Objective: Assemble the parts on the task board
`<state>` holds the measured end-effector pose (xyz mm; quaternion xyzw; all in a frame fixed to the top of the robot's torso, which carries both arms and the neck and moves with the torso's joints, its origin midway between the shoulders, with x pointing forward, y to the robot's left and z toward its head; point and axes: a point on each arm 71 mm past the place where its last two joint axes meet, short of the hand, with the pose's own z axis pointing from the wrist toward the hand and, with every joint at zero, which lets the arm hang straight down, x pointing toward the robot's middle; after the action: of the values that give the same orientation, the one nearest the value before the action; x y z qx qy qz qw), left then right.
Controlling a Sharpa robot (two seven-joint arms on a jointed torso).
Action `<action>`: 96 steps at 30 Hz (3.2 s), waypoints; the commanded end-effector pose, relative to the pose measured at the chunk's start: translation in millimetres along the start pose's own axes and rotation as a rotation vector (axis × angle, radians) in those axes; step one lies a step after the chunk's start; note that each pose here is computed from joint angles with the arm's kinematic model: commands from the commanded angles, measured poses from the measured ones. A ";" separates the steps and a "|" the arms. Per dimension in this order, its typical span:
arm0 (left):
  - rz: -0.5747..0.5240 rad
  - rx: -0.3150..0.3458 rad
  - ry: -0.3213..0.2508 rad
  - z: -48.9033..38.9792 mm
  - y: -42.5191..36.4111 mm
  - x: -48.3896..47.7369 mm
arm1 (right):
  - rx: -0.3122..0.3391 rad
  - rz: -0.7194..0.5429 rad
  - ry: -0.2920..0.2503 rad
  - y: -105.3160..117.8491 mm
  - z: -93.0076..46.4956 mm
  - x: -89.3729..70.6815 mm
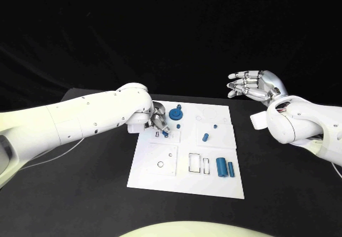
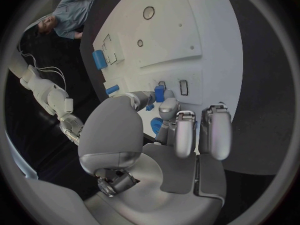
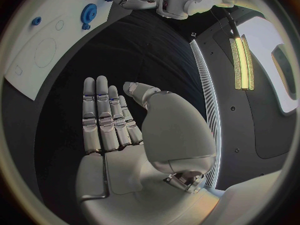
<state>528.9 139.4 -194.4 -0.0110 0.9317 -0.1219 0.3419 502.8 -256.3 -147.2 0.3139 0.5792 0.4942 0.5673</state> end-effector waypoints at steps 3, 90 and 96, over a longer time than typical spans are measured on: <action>0.014 0.017 0.015 0.0 -3.6 2.1 | -0.006 0.003 0.015 0.1 -0.1 1.9; 0.061 -0.014 0.053 5.0 2.1 6.9 | -0.002 0.010 0.022 -0.8 0.2 3.8; 0.060 -0.017 0.054 5.5 2.9 7.1 | -0.003 0.011 0.023 -0.7 0.1 3.9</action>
<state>529.5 137.8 -196.9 0.0111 0.9354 -0.1170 0.3335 502.9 -254.6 -149.1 0.3154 0.5810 0.4957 0.5633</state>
